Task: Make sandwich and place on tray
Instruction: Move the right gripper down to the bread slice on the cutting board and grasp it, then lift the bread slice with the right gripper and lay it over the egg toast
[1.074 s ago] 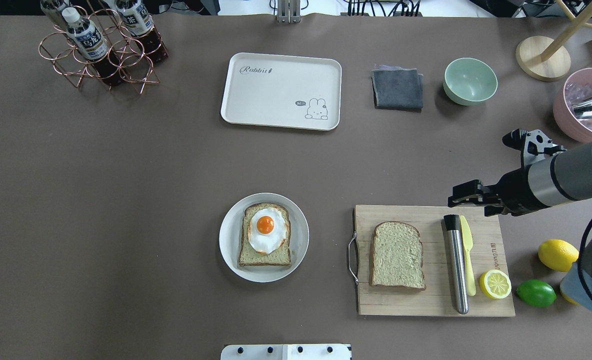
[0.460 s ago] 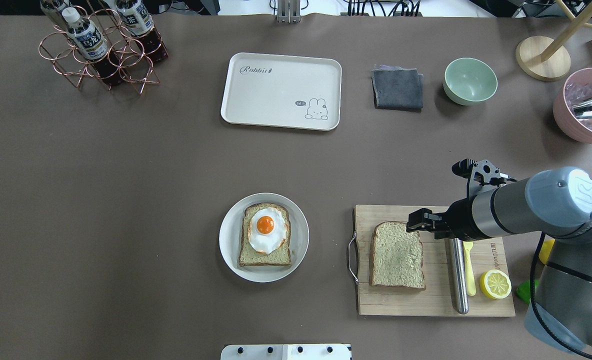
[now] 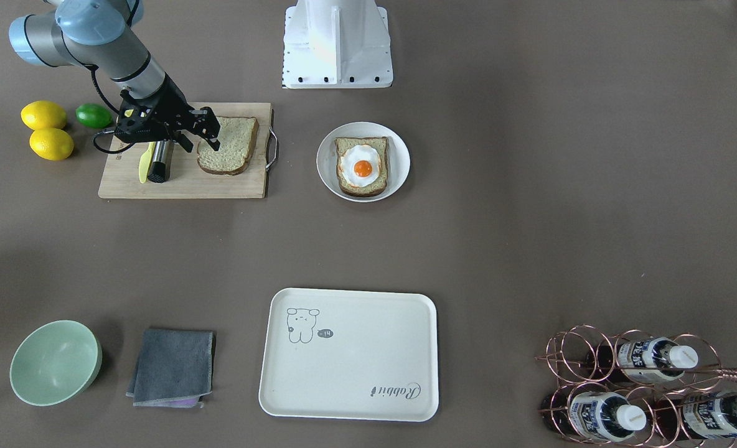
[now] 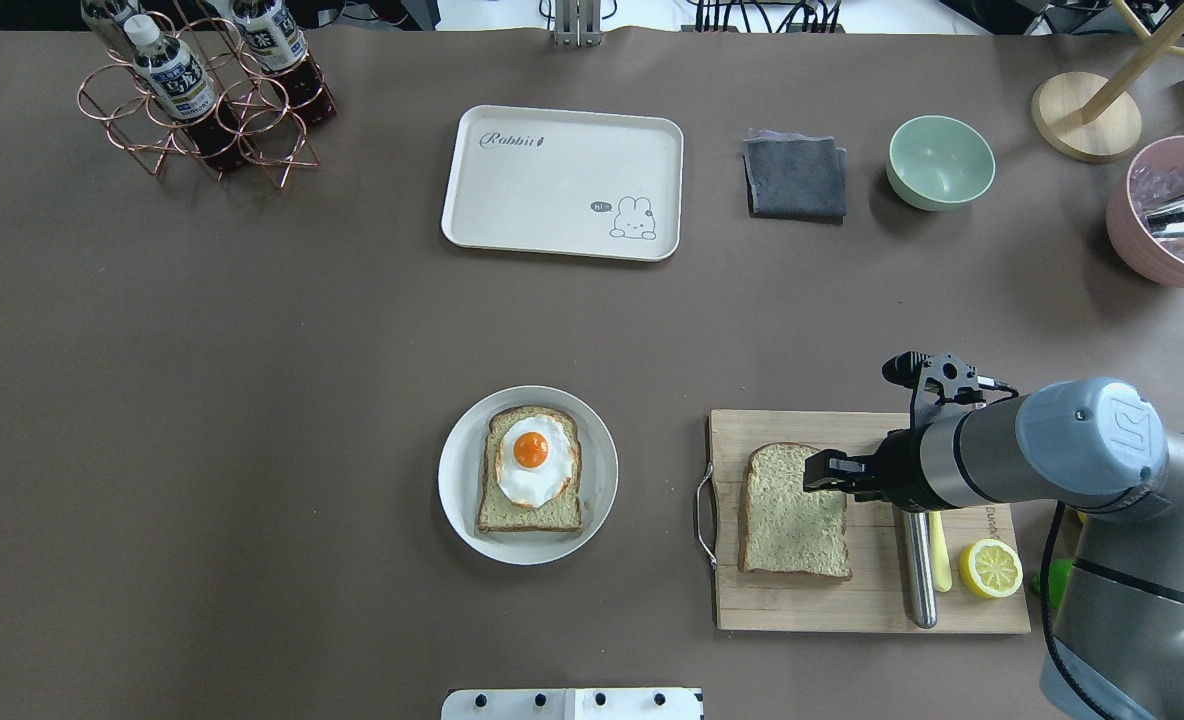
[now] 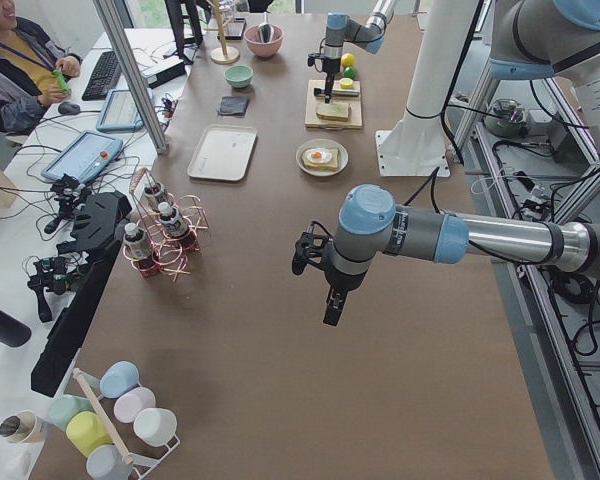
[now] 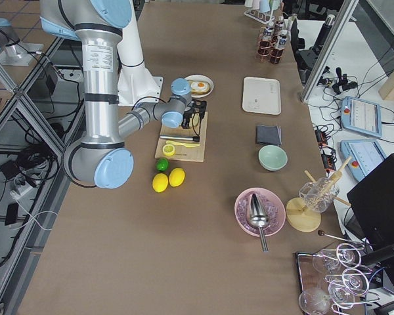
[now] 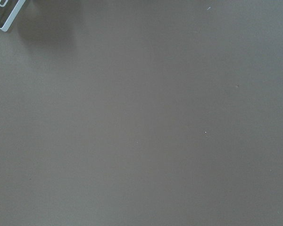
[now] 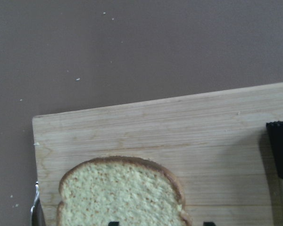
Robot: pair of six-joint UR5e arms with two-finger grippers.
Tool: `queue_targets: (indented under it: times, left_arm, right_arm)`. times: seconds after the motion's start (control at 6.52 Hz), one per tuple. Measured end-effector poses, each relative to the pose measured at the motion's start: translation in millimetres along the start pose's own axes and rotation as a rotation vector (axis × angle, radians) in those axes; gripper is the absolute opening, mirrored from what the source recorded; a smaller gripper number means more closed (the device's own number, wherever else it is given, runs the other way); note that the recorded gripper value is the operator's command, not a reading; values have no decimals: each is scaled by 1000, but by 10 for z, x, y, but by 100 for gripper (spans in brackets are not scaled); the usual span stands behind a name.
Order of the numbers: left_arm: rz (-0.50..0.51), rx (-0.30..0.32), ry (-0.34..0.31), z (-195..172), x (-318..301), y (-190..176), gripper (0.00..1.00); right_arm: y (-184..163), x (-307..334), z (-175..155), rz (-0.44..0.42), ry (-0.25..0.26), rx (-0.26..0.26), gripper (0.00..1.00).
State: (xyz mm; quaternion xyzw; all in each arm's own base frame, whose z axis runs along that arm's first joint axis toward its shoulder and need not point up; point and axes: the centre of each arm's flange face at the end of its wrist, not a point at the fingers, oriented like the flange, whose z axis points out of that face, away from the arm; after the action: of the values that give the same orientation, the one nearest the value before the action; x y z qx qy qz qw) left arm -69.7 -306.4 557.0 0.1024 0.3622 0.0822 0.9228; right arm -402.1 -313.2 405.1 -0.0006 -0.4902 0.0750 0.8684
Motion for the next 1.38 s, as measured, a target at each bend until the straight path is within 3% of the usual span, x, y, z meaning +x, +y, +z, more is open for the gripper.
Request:
queue_targets:
  times: [0.61,0.92,1.07,1.38]
  left_arm:
    - [1,0,0,-1,0,0,98]
    - [1,0,0,-1,0,0,98]
    - [0,0,0,-2,-1,0,98]
    - [-2,1,-1,-2,-8,3,98]
  right_arm:
    - [28,26,81,-1,12,-11,56]
    - [36,51,108,0,18,-17,28]
    - [39,60,111,0,20,-19,2]
    - [40,57,110,0,18,-20,0]
